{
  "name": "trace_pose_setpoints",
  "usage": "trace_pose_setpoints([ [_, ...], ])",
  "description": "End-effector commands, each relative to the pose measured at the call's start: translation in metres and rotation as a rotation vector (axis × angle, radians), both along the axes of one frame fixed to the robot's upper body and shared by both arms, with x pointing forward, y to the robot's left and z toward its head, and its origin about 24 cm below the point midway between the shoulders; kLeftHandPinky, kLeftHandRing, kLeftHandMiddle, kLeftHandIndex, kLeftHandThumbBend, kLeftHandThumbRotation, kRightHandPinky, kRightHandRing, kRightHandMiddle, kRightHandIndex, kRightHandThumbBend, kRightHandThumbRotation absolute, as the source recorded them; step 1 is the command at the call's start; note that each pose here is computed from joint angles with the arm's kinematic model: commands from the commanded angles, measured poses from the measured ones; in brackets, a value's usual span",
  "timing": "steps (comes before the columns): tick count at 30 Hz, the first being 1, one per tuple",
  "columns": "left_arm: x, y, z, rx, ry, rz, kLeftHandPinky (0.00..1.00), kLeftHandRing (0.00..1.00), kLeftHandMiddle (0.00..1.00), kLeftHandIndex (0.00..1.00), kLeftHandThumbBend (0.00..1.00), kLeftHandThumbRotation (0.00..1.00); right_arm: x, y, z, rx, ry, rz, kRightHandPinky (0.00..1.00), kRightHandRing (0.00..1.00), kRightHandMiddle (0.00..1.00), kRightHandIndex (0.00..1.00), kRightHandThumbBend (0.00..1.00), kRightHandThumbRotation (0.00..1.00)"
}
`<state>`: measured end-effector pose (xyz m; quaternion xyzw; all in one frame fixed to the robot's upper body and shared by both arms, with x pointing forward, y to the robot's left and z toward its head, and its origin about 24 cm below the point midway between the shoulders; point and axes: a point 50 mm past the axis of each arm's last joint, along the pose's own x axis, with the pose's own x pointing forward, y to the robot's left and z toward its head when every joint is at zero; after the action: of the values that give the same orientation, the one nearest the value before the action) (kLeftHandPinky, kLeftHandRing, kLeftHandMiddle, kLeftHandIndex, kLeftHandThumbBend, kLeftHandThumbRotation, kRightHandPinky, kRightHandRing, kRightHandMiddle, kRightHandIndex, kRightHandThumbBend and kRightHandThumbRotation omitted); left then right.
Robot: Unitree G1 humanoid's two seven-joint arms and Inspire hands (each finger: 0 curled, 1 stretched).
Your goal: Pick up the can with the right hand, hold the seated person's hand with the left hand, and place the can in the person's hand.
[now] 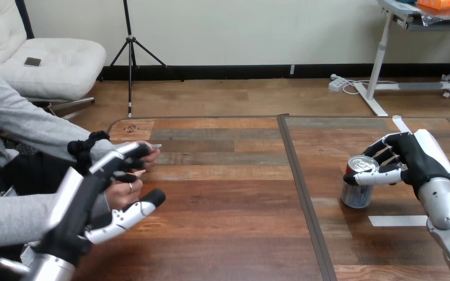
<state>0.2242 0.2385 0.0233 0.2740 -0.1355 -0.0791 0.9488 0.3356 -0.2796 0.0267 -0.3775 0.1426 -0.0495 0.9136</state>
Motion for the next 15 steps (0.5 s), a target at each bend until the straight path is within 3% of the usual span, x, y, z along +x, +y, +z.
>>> trace_pose_setpoints([
  [1, 0.013, 0.007, 0.069, 0.192, -0.263, 0.006, 0.68, 0.8, 0.84, 0.81, 0.98, 0.53, 0.025, 0.002, 0.055, -0.029, -0.204, 0.074, 0.37, 0.42, 0.46, 0.46, 0.73, 0.0],
  [6, 0.014, 0.011, 0.082, 0.29, -0.297, 0.05, 0.64, 0.77, 0.82, 0.79, 1.0, 0.46, 0.026, 0.003, 0.055, -0.025, -0.21, 0.078, 0.37, 0.41, 0.45, 0.46, 0.73, 0.0],
  [9, 0.016, 0.013, 0.088, 0.322, -0.307, 0.049, 0.63, 0.76, 0.81, 0.78, 1.0, 0.43, 0.026, 0.004, 0.056, -0.021, -0.213, 0.083, 0.37, 0.41, 0.45, 0.46, 0.73, 0.0],
  [15, 0.021, 0.02, 0.1, 0.431, -0.284, 0.078, 0.61, 0.76, 0.8, 0.77, 1.0, 0.4, 0.026, 0.005, 0.056, -0.014, -0.217, 0.091, 0.36, 0.41, 0.45, 0.46, 0.72, 0.0],
])
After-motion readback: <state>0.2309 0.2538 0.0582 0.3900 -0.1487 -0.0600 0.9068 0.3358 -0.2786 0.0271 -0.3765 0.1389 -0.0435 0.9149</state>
